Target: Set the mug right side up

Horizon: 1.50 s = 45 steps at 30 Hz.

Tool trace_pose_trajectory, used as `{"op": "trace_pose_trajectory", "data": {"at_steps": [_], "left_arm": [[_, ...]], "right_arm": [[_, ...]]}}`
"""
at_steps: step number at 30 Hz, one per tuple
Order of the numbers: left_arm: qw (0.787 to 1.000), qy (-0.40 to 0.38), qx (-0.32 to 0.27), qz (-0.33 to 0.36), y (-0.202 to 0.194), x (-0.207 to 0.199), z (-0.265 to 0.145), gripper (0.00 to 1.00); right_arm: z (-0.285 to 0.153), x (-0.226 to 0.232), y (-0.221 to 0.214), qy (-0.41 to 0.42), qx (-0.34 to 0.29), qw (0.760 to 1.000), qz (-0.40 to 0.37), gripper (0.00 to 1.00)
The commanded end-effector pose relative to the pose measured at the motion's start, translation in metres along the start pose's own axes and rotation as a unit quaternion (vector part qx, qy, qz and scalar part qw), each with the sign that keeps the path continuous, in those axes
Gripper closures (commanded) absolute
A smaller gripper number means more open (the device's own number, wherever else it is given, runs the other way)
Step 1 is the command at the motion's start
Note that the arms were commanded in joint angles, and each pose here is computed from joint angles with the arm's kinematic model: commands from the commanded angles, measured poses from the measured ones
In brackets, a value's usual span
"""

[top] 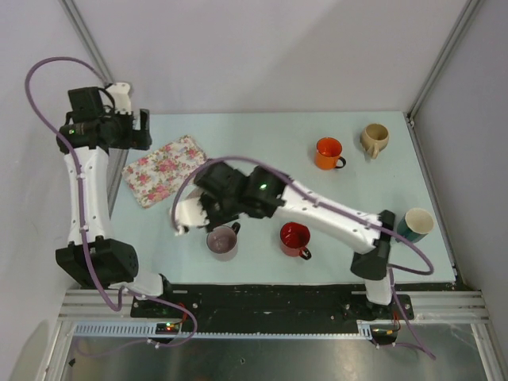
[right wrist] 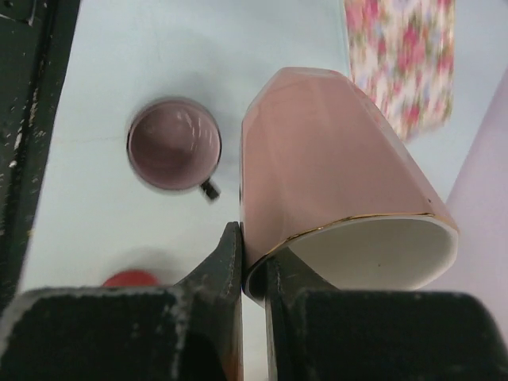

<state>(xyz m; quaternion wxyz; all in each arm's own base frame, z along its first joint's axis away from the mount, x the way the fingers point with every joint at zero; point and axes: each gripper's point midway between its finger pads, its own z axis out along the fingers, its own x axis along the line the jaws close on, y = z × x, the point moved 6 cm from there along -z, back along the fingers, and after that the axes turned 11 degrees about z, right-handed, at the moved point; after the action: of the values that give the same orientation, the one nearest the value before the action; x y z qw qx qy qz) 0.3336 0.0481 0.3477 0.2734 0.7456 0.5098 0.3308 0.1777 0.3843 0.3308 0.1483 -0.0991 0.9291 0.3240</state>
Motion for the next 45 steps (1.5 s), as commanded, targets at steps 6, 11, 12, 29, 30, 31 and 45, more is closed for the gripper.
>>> {"op": "trace_pose_trajectory", "data": {"at_steps": [6, 11, 12, 29, 30, 31, 45], "left_arm": [[0.997, 0.074, -0.004, 0.001, -0.012, 0.034, -0.033, 0.00], [0.998, 0.059, -0.003, 0.004, -0.018, 0.032, -0.031, 0.00], [0.998, 0.056, -0.003, 0.004, -0.018, 0.032, -0.030, 0.00], [1.000, 0.019, -0.012, -0.004, -0.022, 0.040, -0.019, 0.00], [1.000, 0.019, -0.014, -0.004, -0.021, 0.040, -0.019, 0.00], [1.000, 0.018, -0.016, -0.004, -0.020, 0.040, -0.019, 0.00], [1.000, 0.011, -0.020, -0.004, -0.023, 0.039, -0.021, 0.00]], "right_arm": [[0.122, -0.017, 0.062, -0.049, 0.003, 0.941, -0.335, 1.00], [0.157, -0.012, 0.066, -0.058, 0.010, 0.895, -0.442, 1.00], [0.160, -0.011, 0.067, -0.059, 0.013, 0.886, -0.460, 1.00], [0.163, 0.033, 0.040, 0.021, 0.058, 0.796, -0.602, 1.00], [0.157, 0.032, 0.047, 0.012, 0.052, 0.796, -0.602, 1.00], [0.150, 0.030, 0.054, 0.004, 0.047, 0.795, -0.604, 1.00], [0.171, 0.053, 0.048, 0.042, 0.018, 0.801, -0.597, 1.00]]}}
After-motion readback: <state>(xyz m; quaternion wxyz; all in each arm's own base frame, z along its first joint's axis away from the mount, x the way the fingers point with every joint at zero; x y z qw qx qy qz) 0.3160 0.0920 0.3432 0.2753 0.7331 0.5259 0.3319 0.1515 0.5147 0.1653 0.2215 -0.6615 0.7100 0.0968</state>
